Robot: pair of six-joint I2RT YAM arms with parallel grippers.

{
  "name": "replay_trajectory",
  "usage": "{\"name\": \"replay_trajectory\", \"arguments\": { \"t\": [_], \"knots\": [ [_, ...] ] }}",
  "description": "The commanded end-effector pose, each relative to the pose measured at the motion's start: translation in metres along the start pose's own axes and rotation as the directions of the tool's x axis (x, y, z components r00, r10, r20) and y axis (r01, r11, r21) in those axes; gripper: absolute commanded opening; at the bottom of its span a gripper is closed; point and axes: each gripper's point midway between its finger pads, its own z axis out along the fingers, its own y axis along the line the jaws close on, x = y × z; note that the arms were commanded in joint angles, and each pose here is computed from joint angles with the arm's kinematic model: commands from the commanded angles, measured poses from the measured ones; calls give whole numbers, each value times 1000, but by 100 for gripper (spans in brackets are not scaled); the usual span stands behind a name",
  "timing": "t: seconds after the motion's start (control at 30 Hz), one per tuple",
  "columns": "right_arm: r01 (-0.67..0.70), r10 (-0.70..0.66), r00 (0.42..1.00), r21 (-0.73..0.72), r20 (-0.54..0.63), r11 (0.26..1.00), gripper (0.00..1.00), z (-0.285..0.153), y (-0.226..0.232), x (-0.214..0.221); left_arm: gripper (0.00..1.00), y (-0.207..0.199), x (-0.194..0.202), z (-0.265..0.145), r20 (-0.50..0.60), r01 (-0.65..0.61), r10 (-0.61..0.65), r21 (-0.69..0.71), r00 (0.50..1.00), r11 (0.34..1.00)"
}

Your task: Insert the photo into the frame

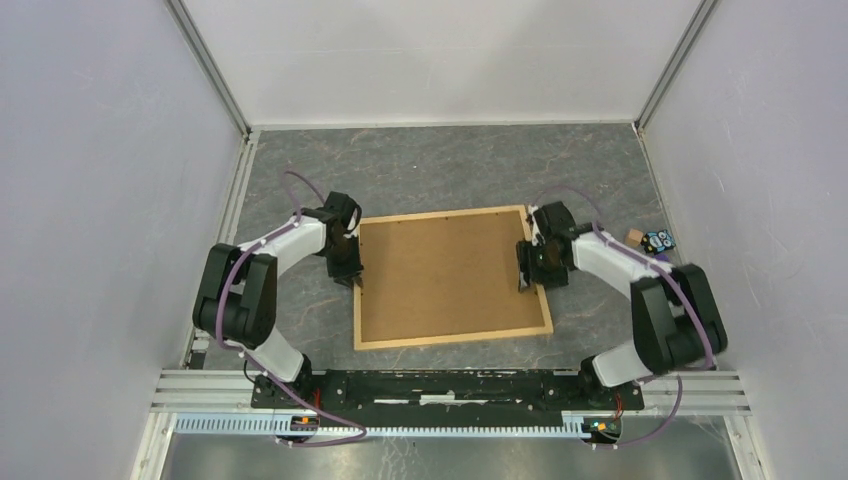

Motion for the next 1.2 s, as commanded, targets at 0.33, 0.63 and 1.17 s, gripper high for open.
{"name": "replay_trajectory", "arguments": {
  "t": [0.33,0.63,1.17],
  "knots": [
    [84,-166,933,257,318,963,78,-43,-14,-212,93,-117,87,-66,77,-140,119,403,990,904],
    [71,-91,923,67,373,995,85,-57,-6,-119,100,-109,-67,-103,379,-134,39,227,925,965],
    [-45,77,948,-109,310,993,80,-13,-24,-60,73,-139,-168,19,247,-143,117,91,962,985]
  ]
}}
